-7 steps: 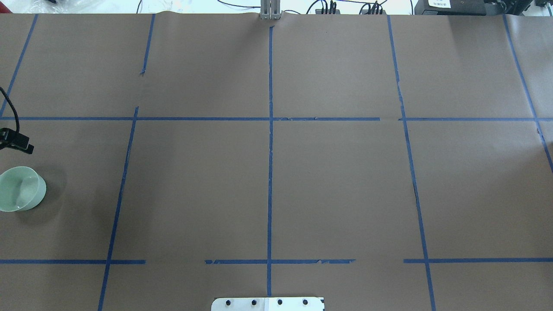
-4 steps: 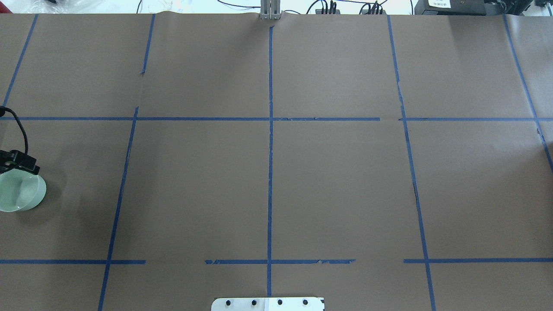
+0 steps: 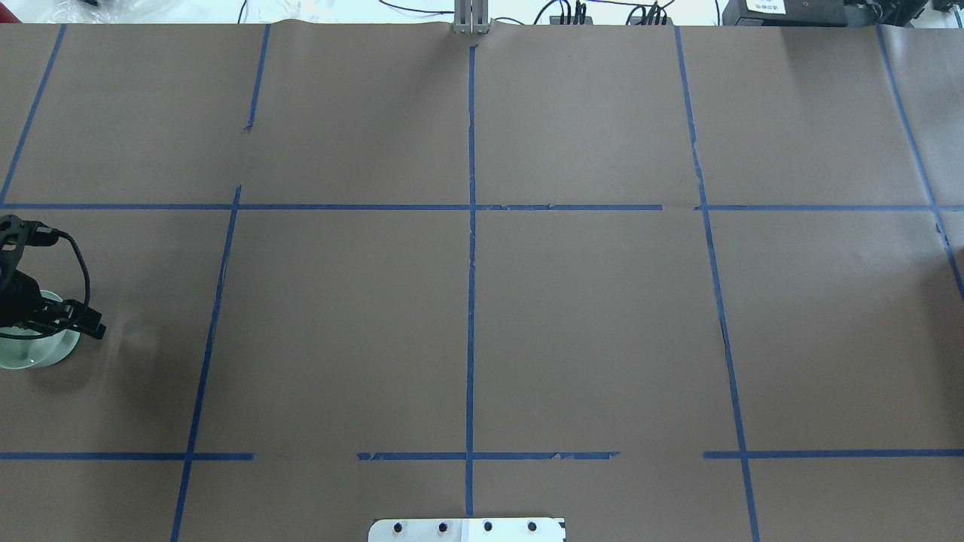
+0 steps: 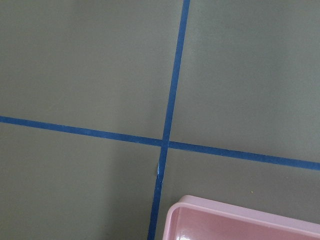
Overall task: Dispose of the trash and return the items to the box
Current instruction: 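Lower the left gripper onto the green bowl rim and grasp it, then carry the green bowl with the left gripper into the clear bin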
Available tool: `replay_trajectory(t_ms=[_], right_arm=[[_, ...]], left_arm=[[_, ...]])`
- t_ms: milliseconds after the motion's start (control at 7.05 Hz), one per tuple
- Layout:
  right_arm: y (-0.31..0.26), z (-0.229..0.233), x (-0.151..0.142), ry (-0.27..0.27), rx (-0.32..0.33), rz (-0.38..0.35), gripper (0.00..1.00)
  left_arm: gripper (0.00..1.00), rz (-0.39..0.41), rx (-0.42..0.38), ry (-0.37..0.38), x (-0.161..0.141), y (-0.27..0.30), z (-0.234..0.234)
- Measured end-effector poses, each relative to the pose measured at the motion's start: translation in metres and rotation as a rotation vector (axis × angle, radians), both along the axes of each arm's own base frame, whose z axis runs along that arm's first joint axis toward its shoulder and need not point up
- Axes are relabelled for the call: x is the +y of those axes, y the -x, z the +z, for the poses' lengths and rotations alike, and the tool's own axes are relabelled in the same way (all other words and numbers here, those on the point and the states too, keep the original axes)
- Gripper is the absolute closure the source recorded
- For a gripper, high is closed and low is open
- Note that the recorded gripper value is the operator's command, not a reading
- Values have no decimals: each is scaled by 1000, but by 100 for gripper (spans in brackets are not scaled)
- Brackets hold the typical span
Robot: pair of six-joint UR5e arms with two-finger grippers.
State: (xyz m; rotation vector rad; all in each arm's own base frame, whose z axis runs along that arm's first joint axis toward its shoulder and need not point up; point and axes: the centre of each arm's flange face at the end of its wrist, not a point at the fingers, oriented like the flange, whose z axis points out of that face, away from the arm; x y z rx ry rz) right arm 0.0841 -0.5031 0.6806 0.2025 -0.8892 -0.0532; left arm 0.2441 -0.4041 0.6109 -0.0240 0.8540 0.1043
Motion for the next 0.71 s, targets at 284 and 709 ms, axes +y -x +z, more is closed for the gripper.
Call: replay_trajectory(t_ms=[284, 709], right_arm=[[4, -6, -2, 11, -7, 12, 0], [6, -14, -2, 10, -24, 15, 0]], left_arm=[[100, -6, 20, -28, 0, 2, -14], [100, -31, 54, -83, 9, 22, -50]])
